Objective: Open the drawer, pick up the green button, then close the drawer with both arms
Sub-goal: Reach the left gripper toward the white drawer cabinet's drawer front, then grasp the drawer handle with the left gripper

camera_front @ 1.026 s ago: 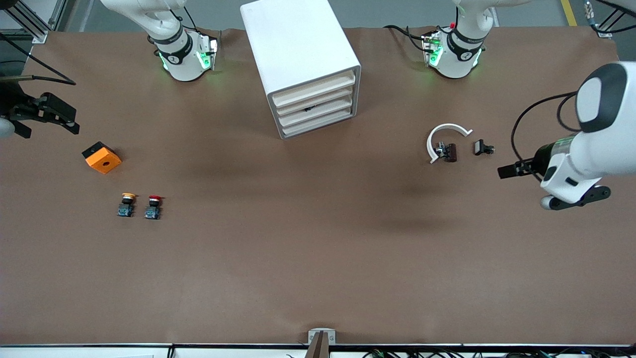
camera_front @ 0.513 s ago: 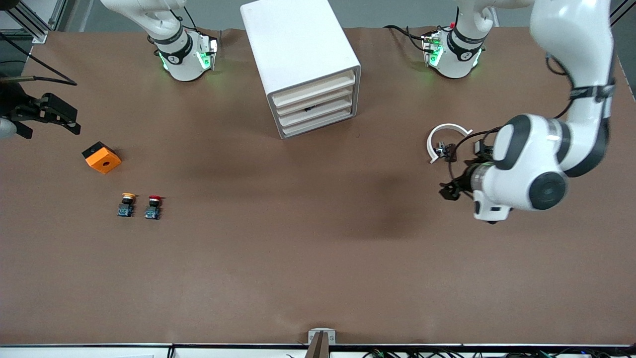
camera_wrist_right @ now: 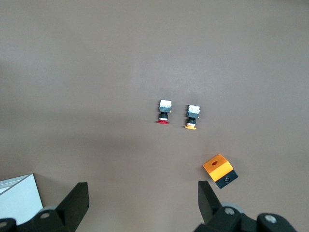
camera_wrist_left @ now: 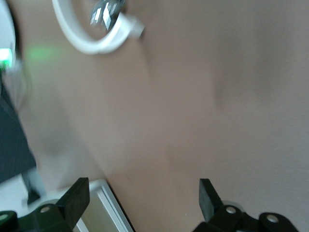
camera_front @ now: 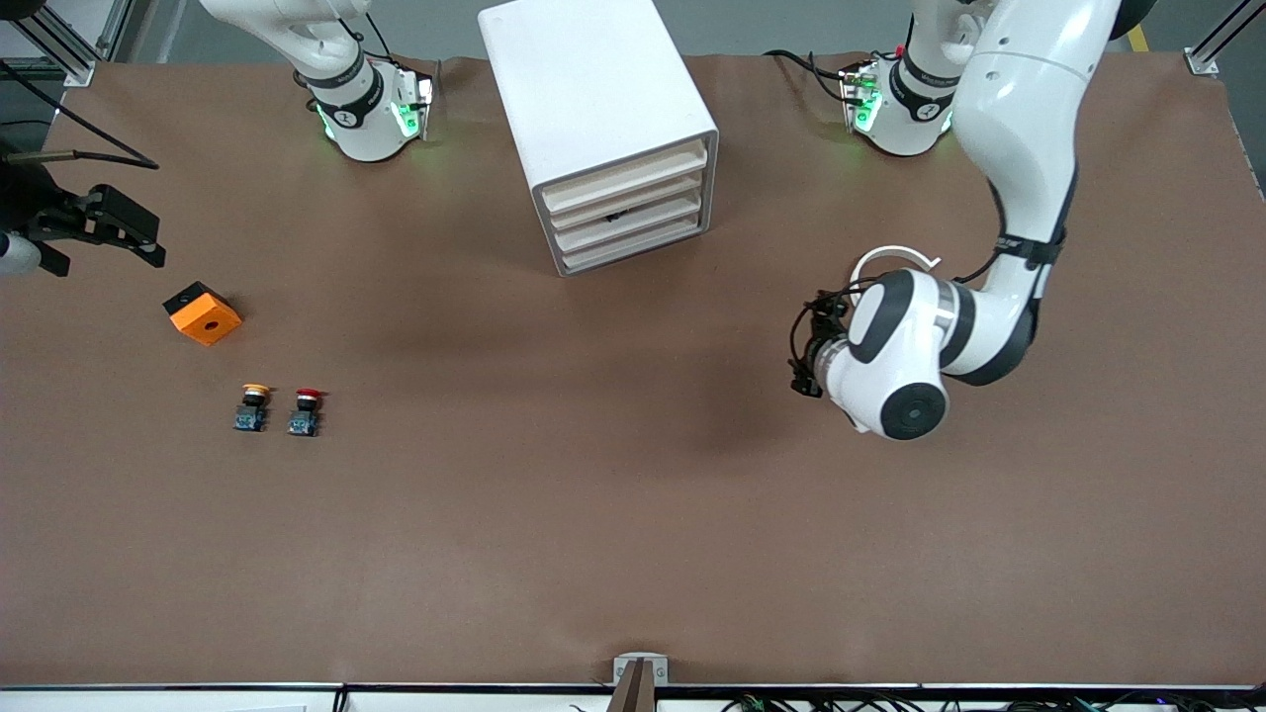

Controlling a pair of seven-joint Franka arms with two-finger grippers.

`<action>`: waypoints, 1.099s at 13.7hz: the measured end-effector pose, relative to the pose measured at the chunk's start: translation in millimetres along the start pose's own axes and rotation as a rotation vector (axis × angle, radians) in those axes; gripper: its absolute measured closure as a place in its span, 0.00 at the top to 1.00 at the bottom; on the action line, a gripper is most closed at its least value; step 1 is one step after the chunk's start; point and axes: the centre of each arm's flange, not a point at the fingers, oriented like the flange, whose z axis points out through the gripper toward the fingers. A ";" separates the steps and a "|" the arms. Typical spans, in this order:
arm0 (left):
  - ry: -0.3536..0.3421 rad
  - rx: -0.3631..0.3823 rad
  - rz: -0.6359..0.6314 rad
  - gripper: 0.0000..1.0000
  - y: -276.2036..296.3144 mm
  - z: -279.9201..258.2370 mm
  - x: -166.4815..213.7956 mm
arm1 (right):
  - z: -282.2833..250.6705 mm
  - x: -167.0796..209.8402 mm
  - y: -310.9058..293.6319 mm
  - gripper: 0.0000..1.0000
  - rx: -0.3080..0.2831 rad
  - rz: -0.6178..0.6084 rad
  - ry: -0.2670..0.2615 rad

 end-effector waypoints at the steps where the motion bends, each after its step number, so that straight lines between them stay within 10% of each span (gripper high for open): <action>1: -0.045 0.030 -0.045 1.00 3.3 12.0 -7.9 | 0.0 0.0 0.0 1.00 0.000 0.000 0.000; 7: -0.277 0.239 -0.178 1.00 9.7 75.8 -56.9 | 0.0 0.0 -0.1 1.00 0.000 0.000 0.000; 15: -0.259 0.500 -0.308 0.89 -18.0 150.9 -123.9 | 0.0 0.0 -0.2 1.00 0.000 0.000 0.000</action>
